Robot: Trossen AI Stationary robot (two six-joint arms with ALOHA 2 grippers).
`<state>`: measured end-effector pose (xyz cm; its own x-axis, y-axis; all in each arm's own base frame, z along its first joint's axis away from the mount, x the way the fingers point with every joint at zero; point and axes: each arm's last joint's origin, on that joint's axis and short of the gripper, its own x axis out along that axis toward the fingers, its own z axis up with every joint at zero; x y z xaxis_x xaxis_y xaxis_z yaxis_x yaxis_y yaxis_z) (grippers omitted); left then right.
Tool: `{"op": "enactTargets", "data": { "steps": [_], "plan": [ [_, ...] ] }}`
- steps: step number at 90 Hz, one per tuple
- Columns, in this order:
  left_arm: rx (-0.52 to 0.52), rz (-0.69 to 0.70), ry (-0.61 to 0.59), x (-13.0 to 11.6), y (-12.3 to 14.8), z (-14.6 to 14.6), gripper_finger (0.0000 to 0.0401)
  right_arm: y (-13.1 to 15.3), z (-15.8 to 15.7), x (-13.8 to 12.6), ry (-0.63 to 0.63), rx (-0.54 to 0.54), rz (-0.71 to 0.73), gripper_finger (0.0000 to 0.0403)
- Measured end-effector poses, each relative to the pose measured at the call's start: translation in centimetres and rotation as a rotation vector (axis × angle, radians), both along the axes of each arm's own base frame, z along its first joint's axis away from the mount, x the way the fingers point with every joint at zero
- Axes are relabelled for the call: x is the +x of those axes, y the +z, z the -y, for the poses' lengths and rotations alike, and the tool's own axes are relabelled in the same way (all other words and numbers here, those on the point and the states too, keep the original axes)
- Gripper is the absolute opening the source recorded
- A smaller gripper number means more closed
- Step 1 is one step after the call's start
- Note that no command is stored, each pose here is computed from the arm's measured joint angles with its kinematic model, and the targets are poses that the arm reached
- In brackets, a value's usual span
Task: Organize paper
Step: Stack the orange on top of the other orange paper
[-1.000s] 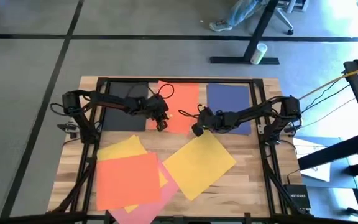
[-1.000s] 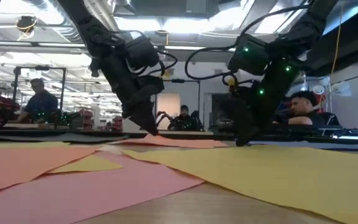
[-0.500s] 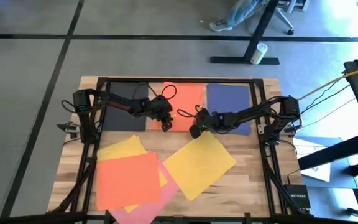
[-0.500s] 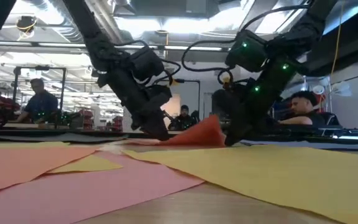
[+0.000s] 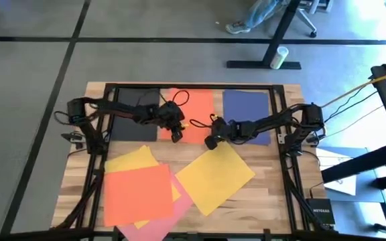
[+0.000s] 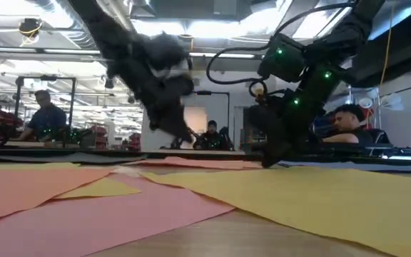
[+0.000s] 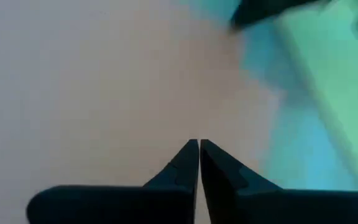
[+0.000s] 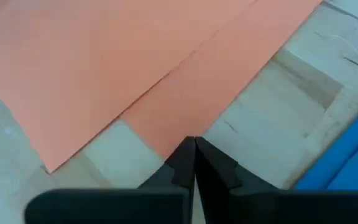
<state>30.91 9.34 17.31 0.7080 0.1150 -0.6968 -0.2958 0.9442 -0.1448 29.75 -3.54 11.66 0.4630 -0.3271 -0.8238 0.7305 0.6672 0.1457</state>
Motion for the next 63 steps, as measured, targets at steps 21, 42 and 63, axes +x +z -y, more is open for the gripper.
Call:
{"op": "enactTargets", "data": {
  "steps": [21, 42, 63],
  "plan": [
    [0.15, -0.029, 0.04, -4.0, 5.6, 1.0, 0.0, 3.4, 0.1, 1.2, 0.099, -0.076, -0.003, 0.0002],
    [0.142, -0.263, 0.13, -7.9, 6.0, 0.4, 0.0, 5.9, 1.5, 4.8, 0.496, -0.134, -0.119, 0.0069],
    [0.13, -0.264, 0.129, -9.8, 7.4, 1.7, 0.0, 5.8, 1.0, 8.2, 0.661, -0.11, -0.283, 0.0212]
  ]
}}
